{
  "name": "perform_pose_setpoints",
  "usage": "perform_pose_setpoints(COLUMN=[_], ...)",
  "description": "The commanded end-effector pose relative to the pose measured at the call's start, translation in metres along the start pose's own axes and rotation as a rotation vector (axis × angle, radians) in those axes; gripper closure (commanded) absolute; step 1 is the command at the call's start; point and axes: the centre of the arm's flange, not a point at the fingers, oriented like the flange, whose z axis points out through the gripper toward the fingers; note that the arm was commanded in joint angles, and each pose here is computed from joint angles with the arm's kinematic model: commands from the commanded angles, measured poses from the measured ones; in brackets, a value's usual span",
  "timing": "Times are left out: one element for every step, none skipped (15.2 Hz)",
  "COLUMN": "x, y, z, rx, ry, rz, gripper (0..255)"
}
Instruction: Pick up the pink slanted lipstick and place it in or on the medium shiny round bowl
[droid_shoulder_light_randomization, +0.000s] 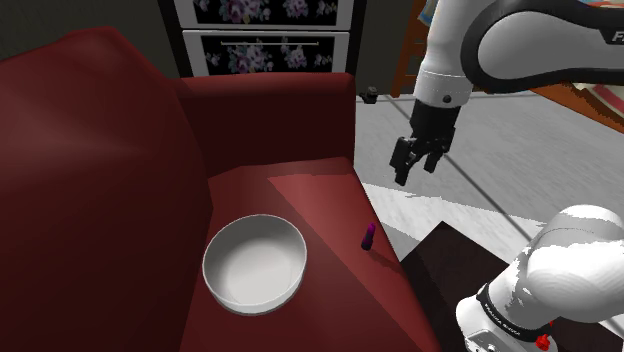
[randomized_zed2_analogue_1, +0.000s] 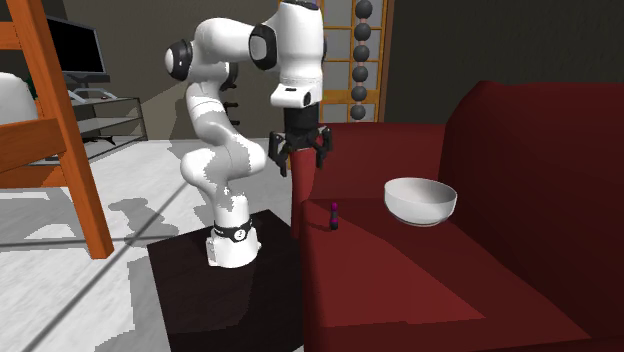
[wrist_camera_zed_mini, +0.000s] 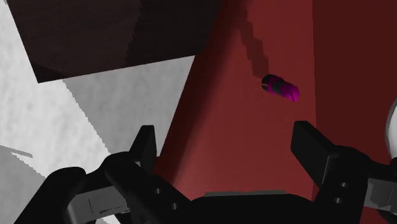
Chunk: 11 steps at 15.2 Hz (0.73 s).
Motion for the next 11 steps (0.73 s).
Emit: perform_pose_setpoints(x=[-0.003, -0.003, -0.003, -0.003, -0.003, -0.002, -0.002, -0.001, 0.0, 0.001, 0.001], y=[-0.017, -0.026, -0.035, -0.043, -0.052, -0.061, -0.07, -0.078, -0.087, -0.091, -0.091], z=[0.019, 0.029, 0.039, 0.048, 0.058, 0.068, 0.078, 0.088, 0.098, 0.103, 0.108], rx=[0.001, 0.001, 0.002, 0.002, 0.002, 0.002, 0.002, 0.003, 0.003, 0.003, 0.003], ry=[0.003, 0.004, 0.004, 0.005, 0.006, 0.007, 0.008, 0.008, 0.009, 0.01, 0.01], rz=[0.037, 0.054, 0.071, 0.088, 0.105, 0.122, 0.138, 0.155, 0.172, 0.181, 0.181], gripper=[0, 0, 0, 0, 0, 0, 0, 0, 0, 0, 0])
